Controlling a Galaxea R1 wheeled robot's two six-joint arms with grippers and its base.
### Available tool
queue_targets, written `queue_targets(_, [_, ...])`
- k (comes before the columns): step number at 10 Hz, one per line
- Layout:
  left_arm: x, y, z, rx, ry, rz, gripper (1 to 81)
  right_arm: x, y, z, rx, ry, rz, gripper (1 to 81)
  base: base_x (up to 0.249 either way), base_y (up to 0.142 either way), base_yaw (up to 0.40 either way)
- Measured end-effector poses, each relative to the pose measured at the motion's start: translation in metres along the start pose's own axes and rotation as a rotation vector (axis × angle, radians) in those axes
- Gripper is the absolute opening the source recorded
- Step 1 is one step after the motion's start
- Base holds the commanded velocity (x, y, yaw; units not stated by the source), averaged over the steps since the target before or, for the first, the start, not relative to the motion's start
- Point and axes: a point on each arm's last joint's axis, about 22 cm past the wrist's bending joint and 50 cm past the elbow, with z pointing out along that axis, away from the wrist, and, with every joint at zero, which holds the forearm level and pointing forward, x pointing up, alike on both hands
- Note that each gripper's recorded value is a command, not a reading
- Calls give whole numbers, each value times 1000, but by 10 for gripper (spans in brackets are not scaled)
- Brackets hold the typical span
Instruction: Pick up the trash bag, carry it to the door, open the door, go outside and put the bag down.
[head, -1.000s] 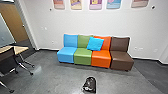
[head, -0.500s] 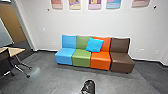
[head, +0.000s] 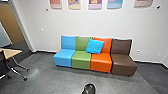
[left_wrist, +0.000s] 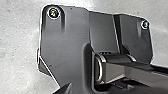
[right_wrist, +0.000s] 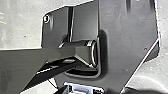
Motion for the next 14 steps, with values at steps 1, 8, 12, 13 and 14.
queue_targets(1, [0, 0, 0, 0, 0, 0, 811, 0, 1, 0, -1, 0, 1, 811, 190, 0, 0])
queue_targets(8, [0, 0, 0, 0, 0, 0, 811, 9, 0, 0, 0, 11, 7, 811, 186, 0, 0])
queue_targets(12, [0, 0, 0, 0, 0, 0, 811, 9, 1, 0, -1, 10, 6, 811, 179, 0, 0])
queue_targets(13, [0, 0, 0, 0, 0, 0, 811, 9, 1, 0, -1, 10, 5, 811, 168, 0, 0])
queue_targets(14, [0, 0, 0, 0, 0, 0, 811, 9, 1, 0, -1, 10, 5, 811, 149, 0, 0])
